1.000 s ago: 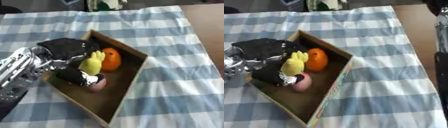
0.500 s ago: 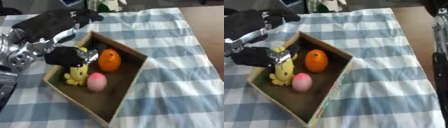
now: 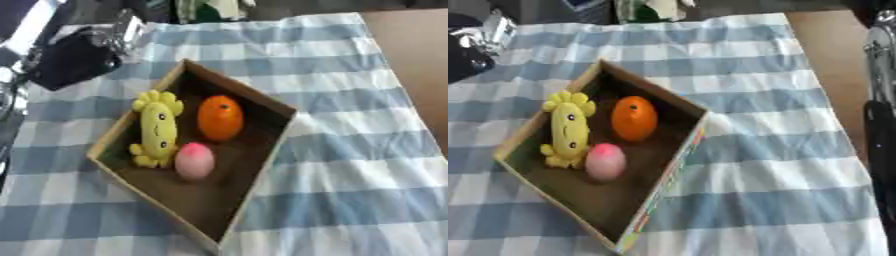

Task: Pick up objects on the table and place them in the box.

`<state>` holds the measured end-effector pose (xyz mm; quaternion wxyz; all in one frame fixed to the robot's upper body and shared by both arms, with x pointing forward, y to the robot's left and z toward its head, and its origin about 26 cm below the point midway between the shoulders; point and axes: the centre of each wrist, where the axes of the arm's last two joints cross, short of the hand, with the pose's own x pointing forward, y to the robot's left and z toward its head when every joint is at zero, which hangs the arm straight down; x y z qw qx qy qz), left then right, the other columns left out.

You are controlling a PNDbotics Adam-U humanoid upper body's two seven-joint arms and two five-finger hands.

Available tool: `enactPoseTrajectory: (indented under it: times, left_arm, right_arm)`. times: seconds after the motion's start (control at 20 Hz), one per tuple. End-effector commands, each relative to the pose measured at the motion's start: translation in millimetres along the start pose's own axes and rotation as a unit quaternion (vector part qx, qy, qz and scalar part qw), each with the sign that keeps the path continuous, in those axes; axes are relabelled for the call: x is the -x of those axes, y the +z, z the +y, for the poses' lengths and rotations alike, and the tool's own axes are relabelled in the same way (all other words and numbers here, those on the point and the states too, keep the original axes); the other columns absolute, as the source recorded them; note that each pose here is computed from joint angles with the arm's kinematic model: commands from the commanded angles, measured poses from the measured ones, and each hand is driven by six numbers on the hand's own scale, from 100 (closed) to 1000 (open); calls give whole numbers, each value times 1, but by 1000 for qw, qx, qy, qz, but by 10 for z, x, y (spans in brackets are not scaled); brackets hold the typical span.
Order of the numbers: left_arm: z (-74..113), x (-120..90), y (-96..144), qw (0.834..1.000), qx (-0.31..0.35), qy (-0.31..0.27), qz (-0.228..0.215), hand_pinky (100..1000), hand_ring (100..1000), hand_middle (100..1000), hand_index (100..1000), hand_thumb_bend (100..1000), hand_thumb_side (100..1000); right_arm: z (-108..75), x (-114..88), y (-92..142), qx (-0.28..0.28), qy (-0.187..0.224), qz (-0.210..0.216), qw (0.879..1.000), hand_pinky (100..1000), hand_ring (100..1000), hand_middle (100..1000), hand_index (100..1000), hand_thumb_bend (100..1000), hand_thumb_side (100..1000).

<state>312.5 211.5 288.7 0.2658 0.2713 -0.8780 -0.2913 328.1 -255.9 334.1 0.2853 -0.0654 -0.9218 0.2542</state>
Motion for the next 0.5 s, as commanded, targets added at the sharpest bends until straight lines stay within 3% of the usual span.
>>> enactPoseTrajectory:
  times: [0.05, 0.25, 0.5]
  left_arm:
    - [47, 96, 127, 993, -95, 65, 30, 577, 774, 757, 928, 100, 840]
    - [-26, 244, 338, 976, -174, 122, 54, 557, 746, 722, 914, 100, 895]
    - [-63, 317, 455, 959, -233, 155, 40, 544, 725, 701, 901, 100, 892]
  right_arm:
    - [-58, -93, 12, 4, -1, -20, 1000, 908, 803, 666, 842, 100, 749]
    - [-56, -111, 55, 20, -31, -46, 998, 888, 800, 671, 841, 100, 737]
    - [-42, -104, 102, 50, -70, -86, 993, 851, 784, 673, 838, 100, 735]
